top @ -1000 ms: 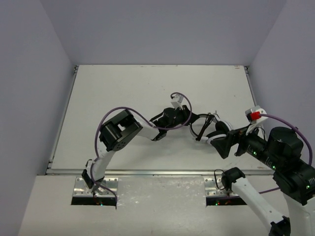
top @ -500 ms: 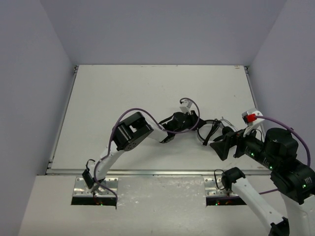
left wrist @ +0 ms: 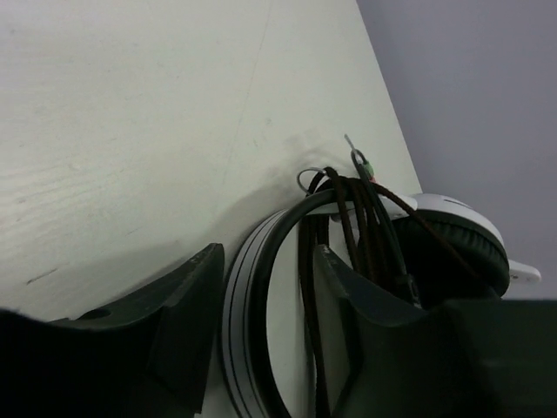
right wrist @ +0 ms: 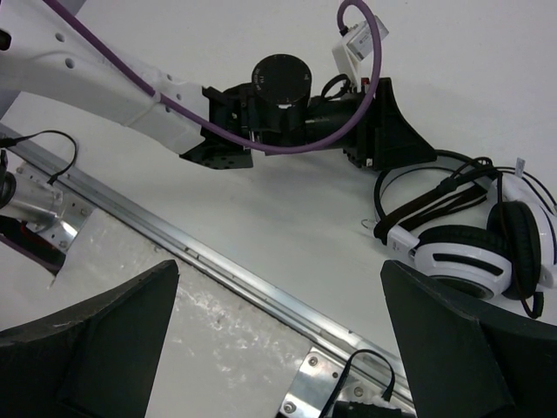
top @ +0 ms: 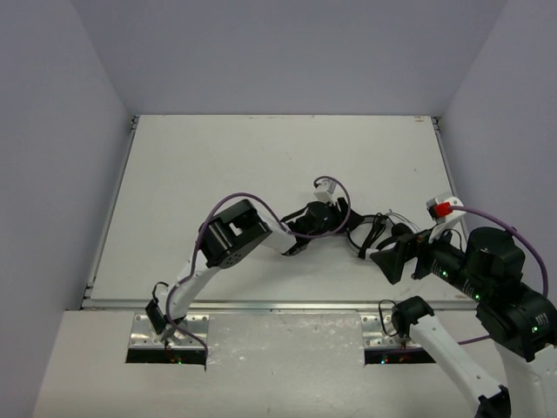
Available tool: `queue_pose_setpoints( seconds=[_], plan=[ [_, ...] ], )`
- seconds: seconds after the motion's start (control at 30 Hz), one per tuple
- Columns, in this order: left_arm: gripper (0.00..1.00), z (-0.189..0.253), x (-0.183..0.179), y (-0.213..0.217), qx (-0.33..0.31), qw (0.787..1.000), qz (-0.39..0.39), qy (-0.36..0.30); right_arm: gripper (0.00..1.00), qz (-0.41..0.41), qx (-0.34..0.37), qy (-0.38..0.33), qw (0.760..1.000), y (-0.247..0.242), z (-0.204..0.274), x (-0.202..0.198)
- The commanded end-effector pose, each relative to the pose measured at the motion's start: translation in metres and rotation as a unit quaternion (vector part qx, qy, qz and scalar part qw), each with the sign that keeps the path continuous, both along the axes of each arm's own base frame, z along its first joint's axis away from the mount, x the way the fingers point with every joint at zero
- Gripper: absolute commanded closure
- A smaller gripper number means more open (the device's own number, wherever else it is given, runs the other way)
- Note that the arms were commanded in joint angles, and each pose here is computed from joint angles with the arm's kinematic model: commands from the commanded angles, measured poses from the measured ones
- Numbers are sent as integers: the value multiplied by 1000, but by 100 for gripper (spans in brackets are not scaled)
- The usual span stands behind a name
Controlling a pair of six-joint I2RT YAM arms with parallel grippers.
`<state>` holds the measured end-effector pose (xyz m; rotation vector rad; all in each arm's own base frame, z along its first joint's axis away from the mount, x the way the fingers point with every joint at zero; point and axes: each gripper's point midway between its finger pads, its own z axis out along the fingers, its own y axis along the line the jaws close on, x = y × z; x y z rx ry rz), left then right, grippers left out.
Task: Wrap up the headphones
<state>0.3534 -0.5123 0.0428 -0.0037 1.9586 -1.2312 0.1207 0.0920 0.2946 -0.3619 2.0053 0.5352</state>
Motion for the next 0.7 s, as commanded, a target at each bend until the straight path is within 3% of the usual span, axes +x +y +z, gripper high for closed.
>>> queue_pose_setpoints(
  seconds=[0.0, 0.1, 0.13, 0.17, 0.3, 0.37, 0.43, 0.47, 0.5, 0.53, 0.63, 0.67],
  plan=[
    [56, 34, 3, 11, -13, 999, 28, -13, 1, -2, 6, -25, 1000, 1, 9, 6],
    [42, 43, 8, 37, 3, 998, 61, -20, 1, -2, 5, -25, 1000, 1, 8, 6],
    [26, 50, 9, 43, 7, 997, 67, -28, 1, -4, 5, -26, 1000, 0, 8, 6],
    [0, 62, 11, 52, 14, 996, 78, -32, 1, -7, 4, -26, 1000, -1, 7, 6],
    [0, 80, 20, 106, 63, 986, 149, -31, 1, -32, -6, -29, 999, -10, 7, 9],
    [0, 95, 23, 151, 104, 972, 212, -23, 1, -61, -14, -35, 997, -20, 8, 11],
    [0, 102, 24, 202, 159, 940, 301, -16, 1, -115, -33, -44, 992, -41, 8, 15],
    [0, 111, 10, 234, 204, 923, 327, -5, 1, -137, -36, -52, 989, -49, 12, 13],
    [0, 121, 5, 267, 221, 895, 387, -4, 1, -157, -48, -50, 985, -59, 10, 12],
    [0, 126, -4, 288, 236, 880, 411, 2, 1, -197, -65, -53, 977, -75, 10, 12],
    [0, 155, -60, 384, 302, 816, 491, 24, 1, -240, -87, -60, 965, -97, 10, 3],
    [0, 160, -70, 400, 308, 805, 506, 25, 1, -243, -81, -71, 964, -100, 11, -3]
  ],
)
